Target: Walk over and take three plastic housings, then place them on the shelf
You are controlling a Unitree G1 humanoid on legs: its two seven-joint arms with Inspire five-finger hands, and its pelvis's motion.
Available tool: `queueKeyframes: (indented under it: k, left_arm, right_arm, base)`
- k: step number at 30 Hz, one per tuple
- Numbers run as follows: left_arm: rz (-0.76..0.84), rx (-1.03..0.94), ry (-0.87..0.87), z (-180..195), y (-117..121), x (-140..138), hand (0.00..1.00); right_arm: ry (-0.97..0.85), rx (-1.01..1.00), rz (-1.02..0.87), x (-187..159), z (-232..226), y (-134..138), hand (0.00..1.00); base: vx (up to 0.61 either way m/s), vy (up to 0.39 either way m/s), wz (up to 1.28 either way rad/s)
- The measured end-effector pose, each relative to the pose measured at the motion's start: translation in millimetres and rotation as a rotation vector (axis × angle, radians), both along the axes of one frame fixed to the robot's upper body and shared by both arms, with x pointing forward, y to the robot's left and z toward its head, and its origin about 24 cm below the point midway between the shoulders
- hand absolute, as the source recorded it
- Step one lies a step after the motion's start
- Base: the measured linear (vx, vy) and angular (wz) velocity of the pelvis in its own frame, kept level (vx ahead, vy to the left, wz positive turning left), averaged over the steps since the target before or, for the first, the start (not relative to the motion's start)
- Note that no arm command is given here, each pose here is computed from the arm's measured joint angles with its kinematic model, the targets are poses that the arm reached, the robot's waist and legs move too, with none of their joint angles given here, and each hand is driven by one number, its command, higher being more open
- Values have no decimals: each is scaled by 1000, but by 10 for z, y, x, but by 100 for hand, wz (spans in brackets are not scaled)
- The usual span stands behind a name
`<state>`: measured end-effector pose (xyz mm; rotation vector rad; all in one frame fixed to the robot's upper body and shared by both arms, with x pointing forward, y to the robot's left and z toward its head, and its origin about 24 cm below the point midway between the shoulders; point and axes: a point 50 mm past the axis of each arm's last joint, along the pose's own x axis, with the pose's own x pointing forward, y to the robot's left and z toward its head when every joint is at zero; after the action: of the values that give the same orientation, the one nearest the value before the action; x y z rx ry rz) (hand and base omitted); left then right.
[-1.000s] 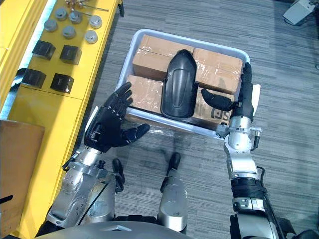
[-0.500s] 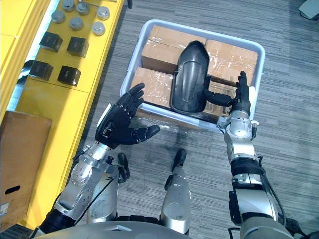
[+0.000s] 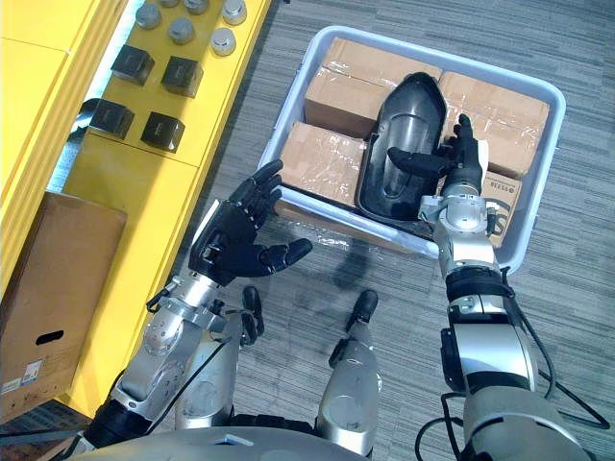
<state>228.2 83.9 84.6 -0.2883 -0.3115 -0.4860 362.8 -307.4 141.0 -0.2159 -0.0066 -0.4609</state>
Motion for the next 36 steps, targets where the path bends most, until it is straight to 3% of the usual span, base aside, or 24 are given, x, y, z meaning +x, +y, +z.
queueKeyframes:
  k: [4,12,18,23,31,36]
  left_arm:
    - [-2,-13,11,-13,-12,-1,100]
    - [-2,-34,65,-104,-25,-14,100]
    - [48,-182,140,-135,100,8,100]
    - [92,-179,182,-250,212,-71,100]
    - [87,-147,184,-266,278,-137,100]
    - [18,-97,257,-301,216,-91,100]
  right_arm:
    - [91,-16,-98,-10,59,-205,0]
    - [155,-102,-175,-12,86,-279,0]
    - [274,-95,-213,-130,-201,-337,0]
    - [301,-91,-280,-249,-341,-431,0]
    - [142,-187,-398,-272,-125,-476,0]
    - [-87,-345,-358,-216,264,-247,0]
  base:
    - [-74,26,2]
    - [-24,6,1]
    - [12,0,2]
    - [-14,-1,3]
    - [-27,-20,9]
    - [7,-2,0]
